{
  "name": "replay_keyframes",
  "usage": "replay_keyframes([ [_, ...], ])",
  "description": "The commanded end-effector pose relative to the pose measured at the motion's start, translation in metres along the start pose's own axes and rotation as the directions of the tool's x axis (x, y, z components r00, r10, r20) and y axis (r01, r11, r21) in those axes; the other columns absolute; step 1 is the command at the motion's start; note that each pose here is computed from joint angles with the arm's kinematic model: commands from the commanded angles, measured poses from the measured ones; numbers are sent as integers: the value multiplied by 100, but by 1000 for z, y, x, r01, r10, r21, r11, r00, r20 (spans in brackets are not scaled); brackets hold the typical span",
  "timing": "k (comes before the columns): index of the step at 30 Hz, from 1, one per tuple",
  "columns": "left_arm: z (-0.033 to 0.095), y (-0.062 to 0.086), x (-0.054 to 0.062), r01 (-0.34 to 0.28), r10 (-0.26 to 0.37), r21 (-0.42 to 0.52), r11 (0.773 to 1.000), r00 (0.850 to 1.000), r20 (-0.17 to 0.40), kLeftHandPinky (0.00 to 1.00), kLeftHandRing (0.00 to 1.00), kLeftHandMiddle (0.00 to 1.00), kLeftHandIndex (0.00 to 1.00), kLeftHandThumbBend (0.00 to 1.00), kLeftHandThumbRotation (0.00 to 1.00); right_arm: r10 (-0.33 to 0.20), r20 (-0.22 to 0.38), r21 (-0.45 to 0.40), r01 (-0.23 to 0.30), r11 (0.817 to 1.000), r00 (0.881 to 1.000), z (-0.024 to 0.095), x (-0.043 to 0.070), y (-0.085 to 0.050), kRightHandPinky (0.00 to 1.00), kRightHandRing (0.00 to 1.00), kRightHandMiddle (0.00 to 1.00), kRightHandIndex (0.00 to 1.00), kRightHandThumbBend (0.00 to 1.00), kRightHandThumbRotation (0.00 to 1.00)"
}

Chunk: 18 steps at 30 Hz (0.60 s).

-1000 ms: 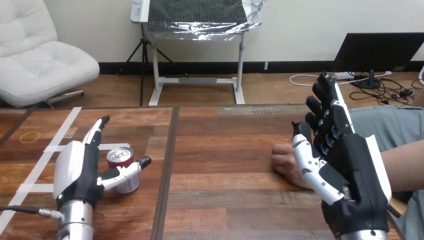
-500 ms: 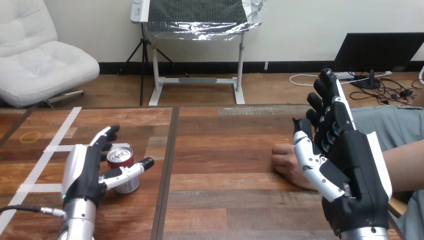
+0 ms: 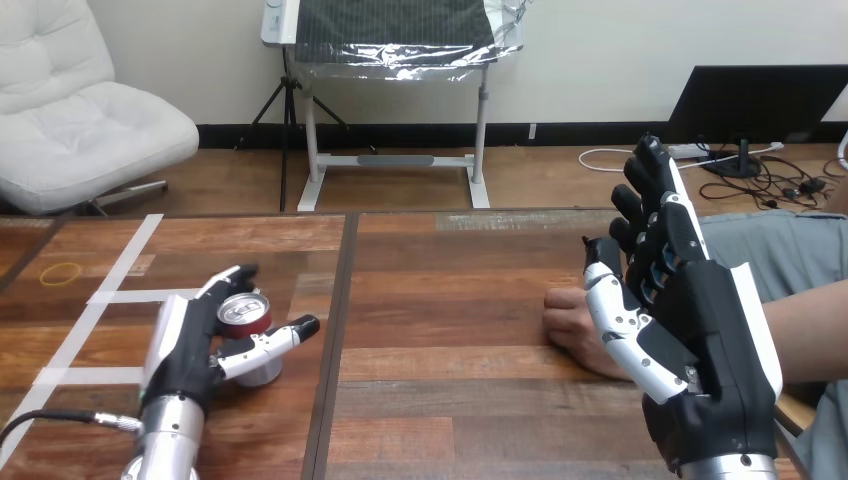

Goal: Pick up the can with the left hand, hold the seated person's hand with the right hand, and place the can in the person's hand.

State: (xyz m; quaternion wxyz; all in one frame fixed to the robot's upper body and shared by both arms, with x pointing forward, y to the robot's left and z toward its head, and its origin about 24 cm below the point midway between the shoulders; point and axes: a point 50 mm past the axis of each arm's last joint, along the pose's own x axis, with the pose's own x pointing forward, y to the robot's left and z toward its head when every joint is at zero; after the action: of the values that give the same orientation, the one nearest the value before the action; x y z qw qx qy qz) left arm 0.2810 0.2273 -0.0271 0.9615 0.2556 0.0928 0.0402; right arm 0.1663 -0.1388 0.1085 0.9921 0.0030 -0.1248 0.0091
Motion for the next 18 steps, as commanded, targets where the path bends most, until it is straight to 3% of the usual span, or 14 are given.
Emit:
replay_keyframes([
  [1, 27, 3, 20, 1, 2, -60, 998, 999, 54, 79, 83, 85, 84, 84, 36, -10, 101, 22, 8, 1000, 995, 19, 8, 1, 100, 100, 100, 100, 0, 0],
  [18, 26, -2, 22, 41, -40, -20, 999, 999, 32, 79, 84, 86, 85, 84, 39, -8, 101, 18, 7, 1000, 995, 20, 7, 0, 100, 100, 100, 100, 0, 0],
])
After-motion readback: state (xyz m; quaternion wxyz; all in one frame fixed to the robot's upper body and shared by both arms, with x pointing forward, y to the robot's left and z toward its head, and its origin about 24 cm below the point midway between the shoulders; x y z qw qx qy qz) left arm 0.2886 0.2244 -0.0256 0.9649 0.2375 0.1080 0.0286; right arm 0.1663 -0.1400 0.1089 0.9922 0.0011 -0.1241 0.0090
